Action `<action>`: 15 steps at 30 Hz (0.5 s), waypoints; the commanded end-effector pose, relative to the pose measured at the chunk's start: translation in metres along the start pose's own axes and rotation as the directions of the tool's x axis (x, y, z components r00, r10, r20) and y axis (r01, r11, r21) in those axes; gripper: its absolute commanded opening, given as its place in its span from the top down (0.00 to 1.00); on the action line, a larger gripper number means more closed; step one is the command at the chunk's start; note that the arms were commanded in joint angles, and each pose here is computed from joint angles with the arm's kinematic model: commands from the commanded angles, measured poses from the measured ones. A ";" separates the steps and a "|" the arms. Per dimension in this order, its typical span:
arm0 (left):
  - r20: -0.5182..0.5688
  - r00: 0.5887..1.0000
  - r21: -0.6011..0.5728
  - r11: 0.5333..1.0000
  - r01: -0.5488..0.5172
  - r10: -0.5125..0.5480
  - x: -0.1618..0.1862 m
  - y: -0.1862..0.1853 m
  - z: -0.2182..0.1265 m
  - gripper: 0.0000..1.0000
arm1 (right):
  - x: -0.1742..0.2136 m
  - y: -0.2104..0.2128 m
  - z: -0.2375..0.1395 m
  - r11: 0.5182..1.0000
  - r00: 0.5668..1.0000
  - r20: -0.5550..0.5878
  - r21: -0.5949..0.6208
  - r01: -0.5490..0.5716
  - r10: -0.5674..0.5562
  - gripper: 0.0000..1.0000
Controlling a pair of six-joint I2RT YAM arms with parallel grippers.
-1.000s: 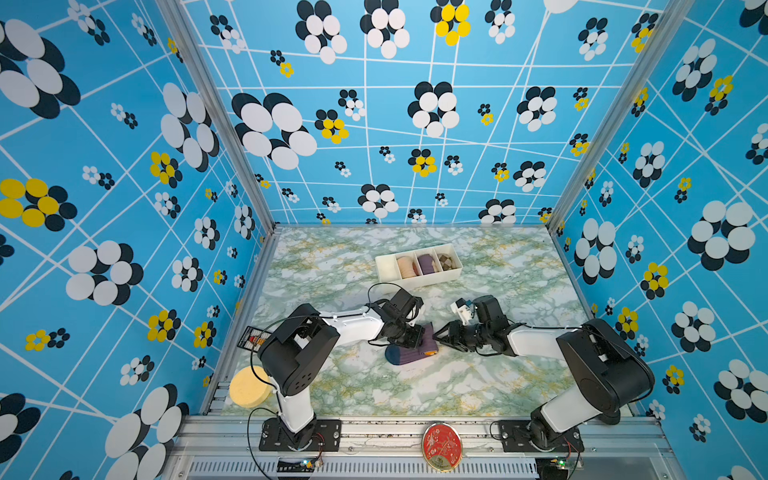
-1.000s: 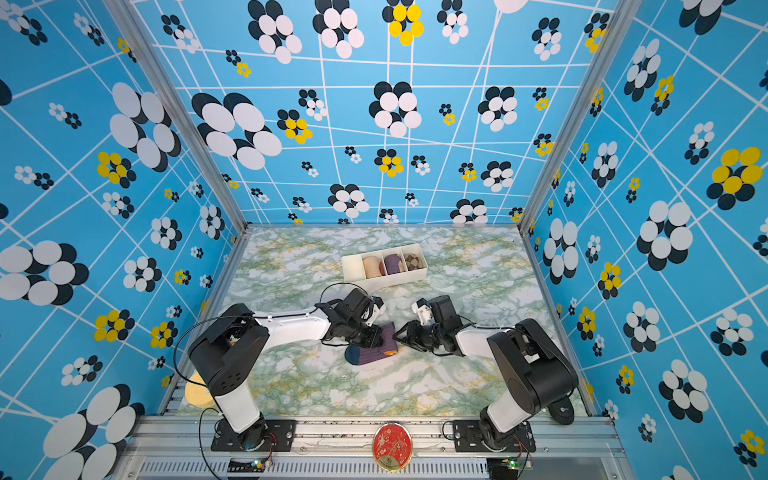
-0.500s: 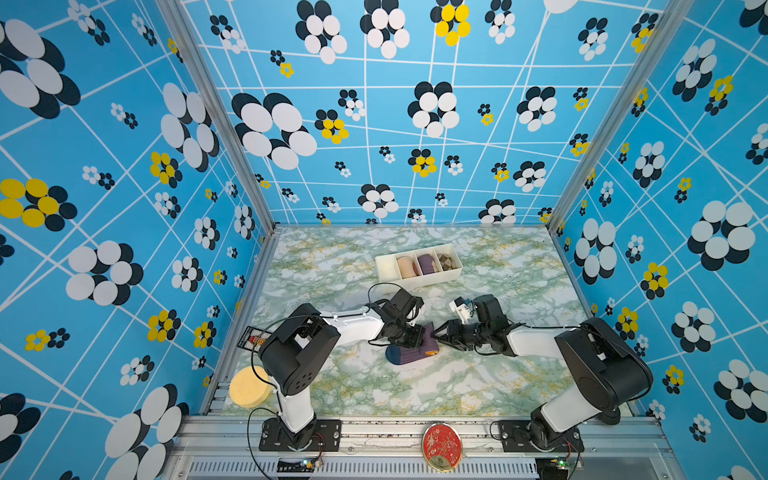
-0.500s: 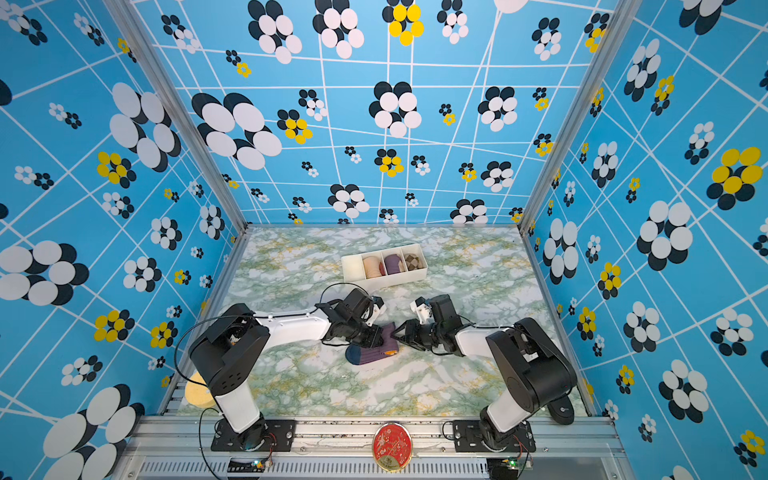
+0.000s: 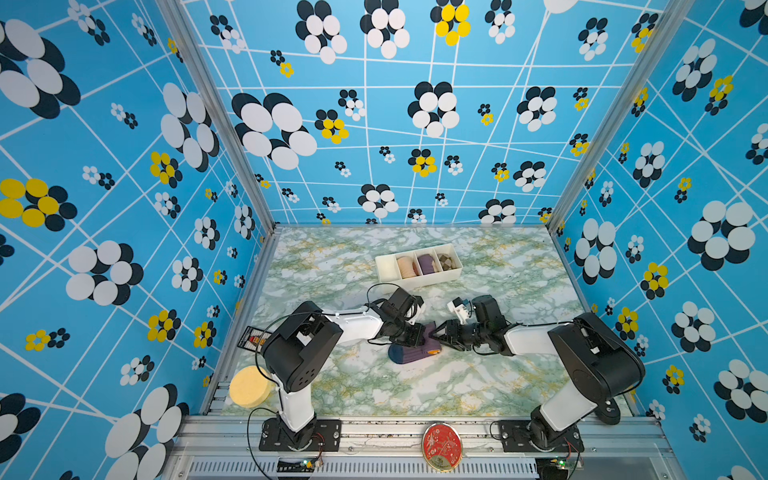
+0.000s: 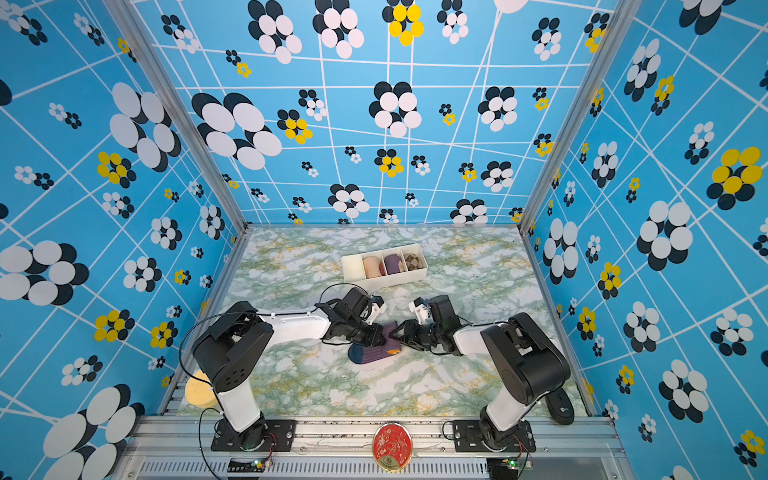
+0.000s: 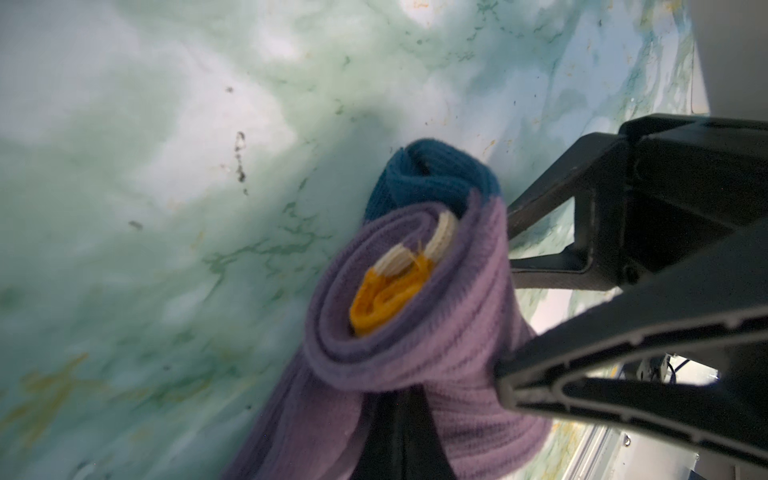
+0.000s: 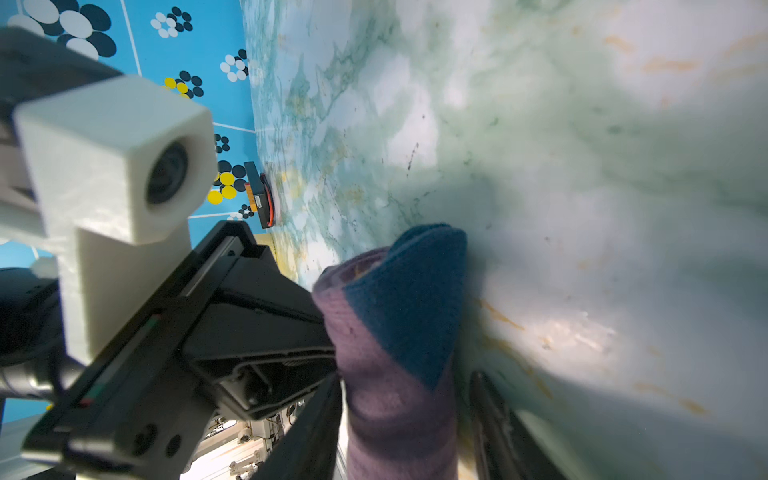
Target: Roll the socks
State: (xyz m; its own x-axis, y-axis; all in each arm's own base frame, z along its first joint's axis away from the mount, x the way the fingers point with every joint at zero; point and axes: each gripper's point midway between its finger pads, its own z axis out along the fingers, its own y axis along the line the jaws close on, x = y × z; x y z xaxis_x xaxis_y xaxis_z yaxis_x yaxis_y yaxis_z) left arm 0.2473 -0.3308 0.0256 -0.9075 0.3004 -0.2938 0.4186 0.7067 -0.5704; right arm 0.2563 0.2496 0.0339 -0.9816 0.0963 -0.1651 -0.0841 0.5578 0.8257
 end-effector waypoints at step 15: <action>-0.081 0.994 -0.046 0.996 0.075 -0.079 0.030 0.028 0.014 1.00 | 0.008 -0.003 0.012 1.000 0.999 -0.030 -0.009 -0.018 0.017 0.51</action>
State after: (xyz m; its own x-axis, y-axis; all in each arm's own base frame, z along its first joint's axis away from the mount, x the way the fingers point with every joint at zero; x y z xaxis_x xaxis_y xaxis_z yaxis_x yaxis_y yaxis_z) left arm 0.2476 -0.3322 0.0251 -0.9103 0.2928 -0.2926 0.4130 0.6917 -0.5925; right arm 0.2575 0.2583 0.0336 -0.9821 0.0855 -0.1676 -0.0976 0.5300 0.8424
